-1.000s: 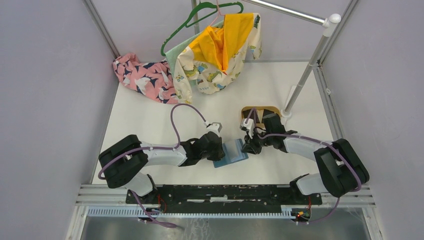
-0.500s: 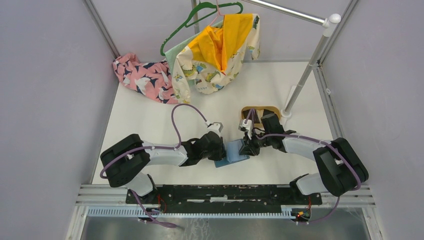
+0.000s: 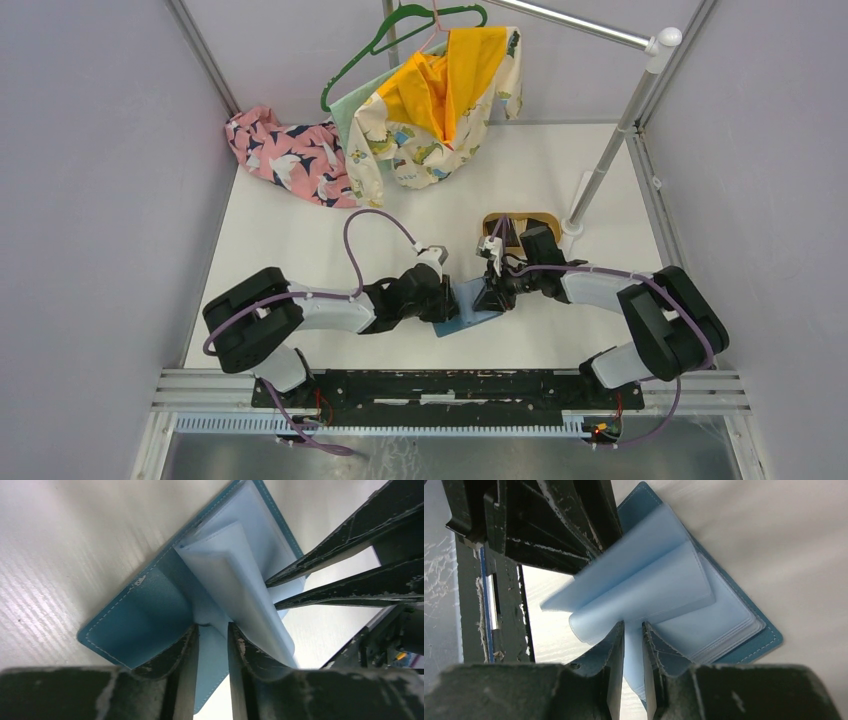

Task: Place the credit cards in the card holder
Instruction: Open the card holder at the center of the board.

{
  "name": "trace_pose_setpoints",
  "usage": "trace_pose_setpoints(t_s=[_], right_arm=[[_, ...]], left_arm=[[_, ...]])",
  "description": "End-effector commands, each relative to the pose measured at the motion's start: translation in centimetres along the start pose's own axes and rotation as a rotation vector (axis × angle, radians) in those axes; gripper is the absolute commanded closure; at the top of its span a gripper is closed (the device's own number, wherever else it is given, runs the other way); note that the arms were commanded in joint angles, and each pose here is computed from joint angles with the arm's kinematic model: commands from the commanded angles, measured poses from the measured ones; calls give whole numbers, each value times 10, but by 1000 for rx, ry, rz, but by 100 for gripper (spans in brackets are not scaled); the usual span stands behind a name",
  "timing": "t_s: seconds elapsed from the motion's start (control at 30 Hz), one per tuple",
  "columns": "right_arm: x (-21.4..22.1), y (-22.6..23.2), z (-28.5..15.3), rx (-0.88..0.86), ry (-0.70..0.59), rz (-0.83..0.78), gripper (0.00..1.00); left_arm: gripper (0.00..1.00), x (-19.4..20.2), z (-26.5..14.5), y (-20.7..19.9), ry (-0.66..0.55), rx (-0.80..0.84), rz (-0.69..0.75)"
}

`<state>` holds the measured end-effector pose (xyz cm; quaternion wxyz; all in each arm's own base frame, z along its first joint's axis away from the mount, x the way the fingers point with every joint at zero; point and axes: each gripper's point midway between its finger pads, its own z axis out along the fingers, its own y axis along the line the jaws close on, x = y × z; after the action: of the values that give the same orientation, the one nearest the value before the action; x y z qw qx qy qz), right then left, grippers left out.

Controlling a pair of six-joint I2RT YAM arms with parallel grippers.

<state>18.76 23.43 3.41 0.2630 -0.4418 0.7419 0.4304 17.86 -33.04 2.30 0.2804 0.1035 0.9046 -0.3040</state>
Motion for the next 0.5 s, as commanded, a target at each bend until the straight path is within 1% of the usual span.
trace_pose_setpoints(t_s=[0.0,0.17,0.33,0.47], right_arm=[[-19,1,2,-28,-51,-37,75],[-18,-1,2,-33,-54,-23,75],[-17,0,3,-56,-58,-5,73],[-17,3,5,-81,-67,15,72]], left_arm=[[62,13,-4,-9,44,52,-61],[52,-1,-20,-32,20,134,-82],[49,-9,-32,-36,-1,145,-86],[44,-14,-42,-41,-21,173,-94]])
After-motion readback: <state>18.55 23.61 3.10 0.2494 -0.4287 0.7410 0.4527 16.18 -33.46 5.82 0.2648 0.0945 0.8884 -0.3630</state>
